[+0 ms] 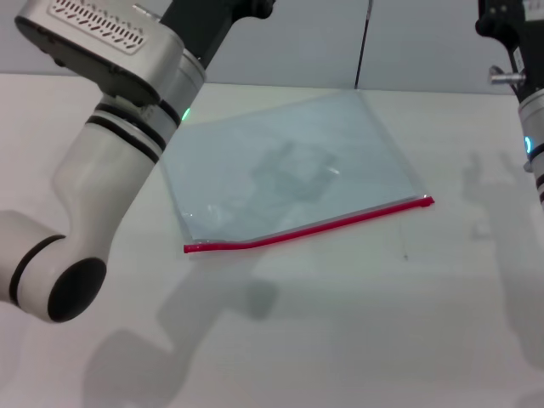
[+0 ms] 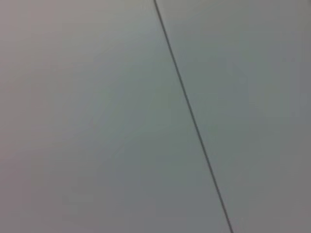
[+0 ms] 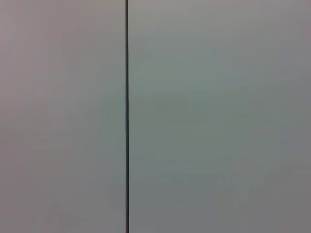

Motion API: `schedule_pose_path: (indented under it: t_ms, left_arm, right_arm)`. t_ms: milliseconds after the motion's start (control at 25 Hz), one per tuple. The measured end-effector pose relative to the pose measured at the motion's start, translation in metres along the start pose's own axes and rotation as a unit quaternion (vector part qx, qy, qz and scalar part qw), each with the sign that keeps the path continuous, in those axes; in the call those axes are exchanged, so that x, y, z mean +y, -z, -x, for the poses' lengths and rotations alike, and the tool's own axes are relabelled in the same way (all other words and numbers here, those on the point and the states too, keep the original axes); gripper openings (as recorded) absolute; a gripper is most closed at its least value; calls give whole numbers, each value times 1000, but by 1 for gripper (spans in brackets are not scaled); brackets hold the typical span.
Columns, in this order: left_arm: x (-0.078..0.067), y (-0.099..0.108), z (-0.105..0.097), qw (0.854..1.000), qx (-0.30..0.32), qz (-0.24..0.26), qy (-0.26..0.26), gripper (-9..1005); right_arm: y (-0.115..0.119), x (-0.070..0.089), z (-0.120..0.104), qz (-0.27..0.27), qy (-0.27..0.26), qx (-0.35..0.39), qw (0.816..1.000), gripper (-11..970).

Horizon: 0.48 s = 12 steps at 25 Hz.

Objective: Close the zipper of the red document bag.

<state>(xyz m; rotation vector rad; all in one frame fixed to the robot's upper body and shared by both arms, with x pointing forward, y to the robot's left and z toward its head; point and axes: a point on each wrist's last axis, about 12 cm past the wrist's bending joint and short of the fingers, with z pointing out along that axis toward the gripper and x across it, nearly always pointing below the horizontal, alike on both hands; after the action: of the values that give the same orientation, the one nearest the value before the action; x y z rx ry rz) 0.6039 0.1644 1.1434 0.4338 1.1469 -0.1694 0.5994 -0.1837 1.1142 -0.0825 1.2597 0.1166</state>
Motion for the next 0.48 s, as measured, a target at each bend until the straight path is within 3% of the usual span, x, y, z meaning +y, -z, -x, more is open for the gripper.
schedule_pose_path:
  t_ms: [480]
  left_arm:
    - [-16, -20, 16, 999, -43, -31, 4, 712]
  right_arm:
    - [-10, 12, 9, 14, -19, -20, 1000, 433]
